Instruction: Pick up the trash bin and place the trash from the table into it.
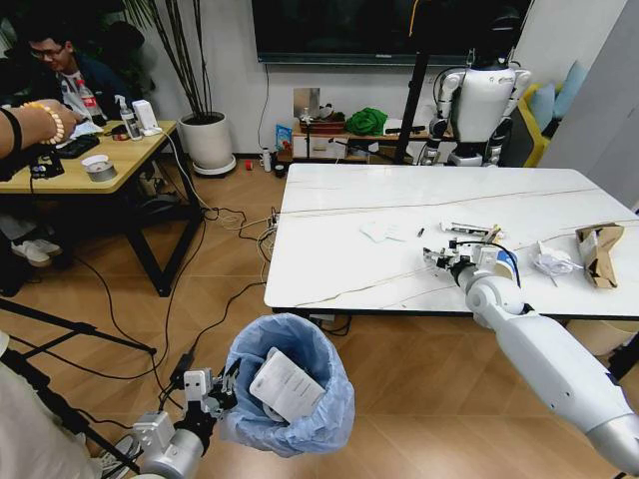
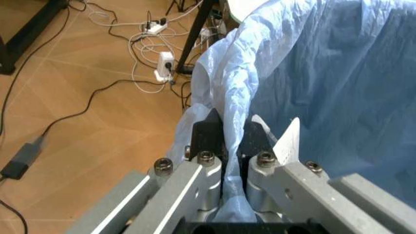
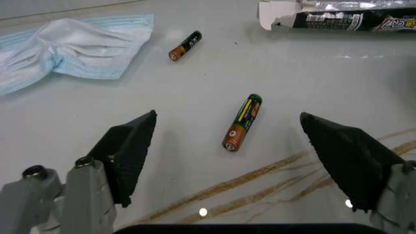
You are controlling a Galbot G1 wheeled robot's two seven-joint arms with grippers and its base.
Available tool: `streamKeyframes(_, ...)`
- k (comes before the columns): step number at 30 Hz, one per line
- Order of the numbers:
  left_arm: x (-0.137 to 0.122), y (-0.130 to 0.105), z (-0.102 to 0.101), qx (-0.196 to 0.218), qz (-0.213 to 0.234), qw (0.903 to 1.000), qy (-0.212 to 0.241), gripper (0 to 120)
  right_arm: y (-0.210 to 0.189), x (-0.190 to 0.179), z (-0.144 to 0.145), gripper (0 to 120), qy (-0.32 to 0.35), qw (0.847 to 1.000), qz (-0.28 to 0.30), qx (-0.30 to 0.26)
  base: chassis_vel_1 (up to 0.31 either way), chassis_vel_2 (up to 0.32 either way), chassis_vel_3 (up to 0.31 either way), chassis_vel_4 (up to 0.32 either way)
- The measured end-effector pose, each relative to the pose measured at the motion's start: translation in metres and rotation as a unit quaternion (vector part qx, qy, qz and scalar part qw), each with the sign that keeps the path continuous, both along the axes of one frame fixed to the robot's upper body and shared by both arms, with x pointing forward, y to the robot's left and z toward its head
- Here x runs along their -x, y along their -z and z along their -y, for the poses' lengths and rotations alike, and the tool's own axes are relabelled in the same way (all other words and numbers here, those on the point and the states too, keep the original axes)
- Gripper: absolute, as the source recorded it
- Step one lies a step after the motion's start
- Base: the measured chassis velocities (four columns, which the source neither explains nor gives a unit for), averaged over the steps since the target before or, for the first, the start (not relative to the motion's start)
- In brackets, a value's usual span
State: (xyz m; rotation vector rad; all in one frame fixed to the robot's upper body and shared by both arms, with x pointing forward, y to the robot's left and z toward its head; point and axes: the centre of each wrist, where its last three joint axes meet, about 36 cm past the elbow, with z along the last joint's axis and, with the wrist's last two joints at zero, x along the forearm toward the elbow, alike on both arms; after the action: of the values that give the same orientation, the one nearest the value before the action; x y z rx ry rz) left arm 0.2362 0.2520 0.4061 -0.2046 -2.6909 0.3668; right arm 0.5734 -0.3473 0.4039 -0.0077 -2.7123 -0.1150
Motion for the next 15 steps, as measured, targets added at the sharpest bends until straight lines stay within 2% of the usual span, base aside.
streamKeyframes(3,-0.0003,0.0002,0.0001,0.0,0.0,1.0,0.0,0,0.0016,0.0005,-0.0003,67,0.0,1.0,-0.002,-0.002,0.0,0.0,0.0,0.0)
streamKeyframes(5,-0.0005,0.0003,0.0002,0.0,0.0,1.0,0.0,0,0.0018,0.0005,-0.0005,65,0.0,1.0,-0.002,-0.003,0.0,0.0,0.0,0.0)
streamKeyframes(10,-0.001,0.0009,0.0001,0.0,-0.001,1.0,0.0,0,0.0032,0.0008,-0.0001,41,0.001,1.0,-0.003,-0.003,0.0,0.0,0.0,0.0)
streamKeyframes(11,-0.001,0.0009,0.0001,0.0,-0.001,1.0,0.0,0,0.0032,0.0008,-0.0001,41,0.001,1.0,-0.003,-0.003,0.0,0.0,0.0,0.0)
streamKeyframes(15,-0.0021,0.0005,0.0,0.001,0.0,1.0,0.001,0,0.0038,0.0015,0.0006,25,0.001,1.0,-0.004,-0.003,0.0,0.0,0.0,0.0)
